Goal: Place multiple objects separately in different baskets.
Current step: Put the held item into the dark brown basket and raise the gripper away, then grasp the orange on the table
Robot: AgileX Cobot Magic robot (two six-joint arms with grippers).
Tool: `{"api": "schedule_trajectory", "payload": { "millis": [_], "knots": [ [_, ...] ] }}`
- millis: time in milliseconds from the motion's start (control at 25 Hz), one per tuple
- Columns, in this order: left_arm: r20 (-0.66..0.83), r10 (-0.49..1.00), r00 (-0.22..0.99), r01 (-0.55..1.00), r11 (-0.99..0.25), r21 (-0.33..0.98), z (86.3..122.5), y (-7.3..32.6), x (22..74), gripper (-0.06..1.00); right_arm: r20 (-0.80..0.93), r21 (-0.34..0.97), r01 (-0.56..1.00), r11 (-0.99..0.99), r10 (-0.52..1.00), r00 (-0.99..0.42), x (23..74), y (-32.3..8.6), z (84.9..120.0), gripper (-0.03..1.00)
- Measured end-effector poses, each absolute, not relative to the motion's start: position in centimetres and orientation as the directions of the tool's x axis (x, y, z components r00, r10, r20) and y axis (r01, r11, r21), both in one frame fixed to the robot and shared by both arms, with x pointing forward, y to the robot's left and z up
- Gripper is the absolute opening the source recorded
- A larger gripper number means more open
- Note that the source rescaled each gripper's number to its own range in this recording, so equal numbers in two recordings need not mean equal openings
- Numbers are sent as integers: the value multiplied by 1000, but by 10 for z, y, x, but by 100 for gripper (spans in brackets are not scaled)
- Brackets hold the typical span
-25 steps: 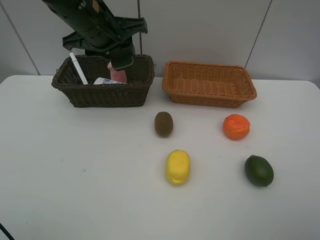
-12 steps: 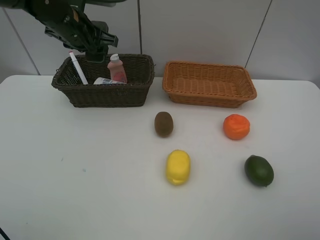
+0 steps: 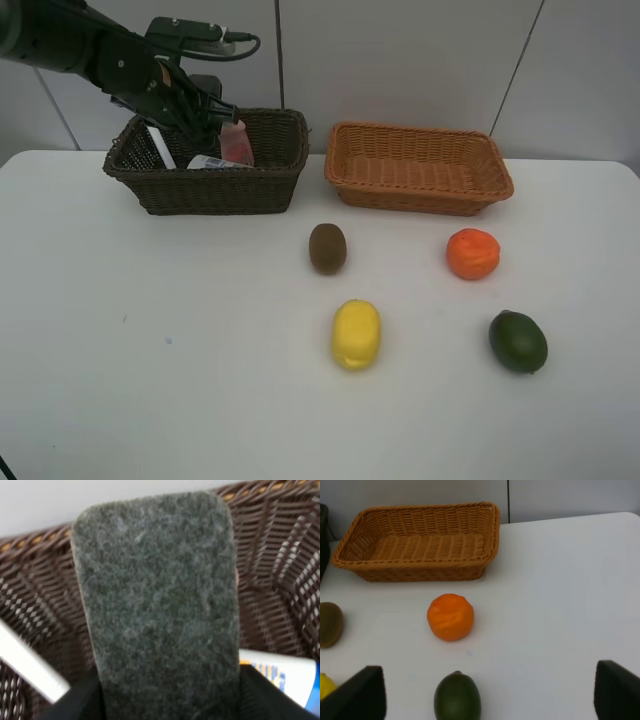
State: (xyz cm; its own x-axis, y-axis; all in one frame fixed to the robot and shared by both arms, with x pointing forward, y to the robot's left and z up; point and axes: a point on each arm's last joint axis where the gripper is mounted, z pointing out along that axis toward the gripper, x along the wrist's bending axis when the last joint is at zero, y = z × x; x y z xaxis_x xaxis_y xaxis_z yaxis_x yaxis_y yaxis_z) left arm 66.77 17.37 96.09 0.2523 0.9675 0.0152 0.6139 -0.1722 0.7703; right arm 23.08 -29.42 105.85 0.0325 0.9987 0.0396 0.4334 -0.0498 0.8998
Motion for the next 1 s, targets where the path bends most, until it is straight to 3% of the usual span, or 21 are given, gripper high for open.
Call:
{"api": "schedule_trajectory", "payload": {
  "millis": [120, 280, 360, 1000],
  "knots": [
    [13, 962, 272, 578, -174, 797, 962, 171, 670, 58, 40, 900, 433, -50, 999, 32, 231, -294, 1059, 96],
    [8, 962, 274, 570, -169, 804, 963, 171, 671, 86, 40, 900, 433, -50, 999, 32, 231, -294, 1059, 96],
    [9, 962, 272, 575, -170, 800, 963, 171, 670, 93, 40, 900, 433, -50, 999, 32, 231, -294, 1059, 96],
    [79, 984, 162, 725, -173, 667, 996, 173, 677, 96, 40, 900, 433, -50, 999, 32, 231, -294, 1059, 96]
  ]
}}
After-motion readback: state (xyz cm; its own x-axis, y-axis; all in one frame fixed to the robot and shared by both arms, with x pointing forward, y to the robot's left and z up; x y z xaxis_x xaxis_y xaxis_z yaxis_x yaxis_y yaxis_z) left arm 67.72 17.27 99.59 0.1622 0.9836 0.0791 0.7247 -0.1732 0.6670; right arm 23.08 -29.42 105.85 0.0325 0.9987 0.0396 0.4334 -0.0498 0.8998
